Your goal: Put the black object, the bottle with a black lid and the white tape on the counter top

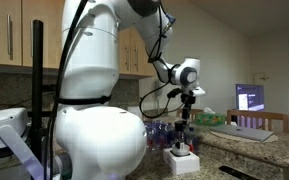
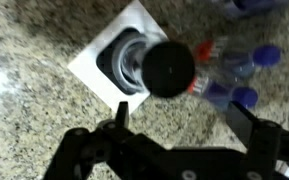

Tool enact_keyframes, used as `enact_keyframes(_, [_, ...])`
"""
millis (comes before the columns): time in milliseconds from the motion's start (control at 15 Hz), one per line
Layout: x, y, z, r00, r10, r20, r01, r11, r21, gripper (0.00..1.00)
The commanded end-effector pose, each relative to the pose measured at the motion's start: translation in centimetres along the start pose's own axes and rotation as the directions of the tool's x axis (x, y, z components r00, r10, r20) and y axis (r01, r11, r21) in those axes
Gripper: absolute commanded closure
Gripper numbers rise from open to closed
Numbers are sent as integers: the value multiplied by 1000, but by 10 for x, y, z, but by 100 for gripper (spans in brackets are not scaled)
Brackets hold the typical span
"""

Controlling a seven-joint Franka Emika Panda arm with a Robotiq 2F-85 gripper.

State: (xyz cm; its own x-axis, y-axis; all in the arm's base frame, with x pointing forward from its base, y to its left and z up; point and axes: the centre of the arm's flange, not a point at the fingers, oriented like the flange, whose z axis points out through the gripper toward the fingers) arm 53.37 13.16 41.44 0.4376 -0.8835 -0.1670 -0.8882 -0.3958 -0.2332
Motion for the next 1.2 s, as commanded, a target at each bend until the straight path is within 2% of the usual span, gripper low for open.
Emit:
enact_keyframes(0, [-65,-12,0,990,-100,95,114,980,-162,0])
enact_keyframes(133, [-90,-15,5,978,-146,147,182,946,-270,0])
enact_keyframes(267, [-102,-16,7,972,-139,187,203,902,-381,0])
enact_keyframes(467, [-98,-18,7,974,-110,198,200,824,-529,0])
enact_keyframes(600, [-89,-22,10,978,-94,184,185,799,-573,0])
enact_keyframes(733, [-81,-26,13,982,-90,168,172,799,-577,0])
enact_keyframes(1133, [-68,-27,27,988,-139,63,152,864,-481,0])
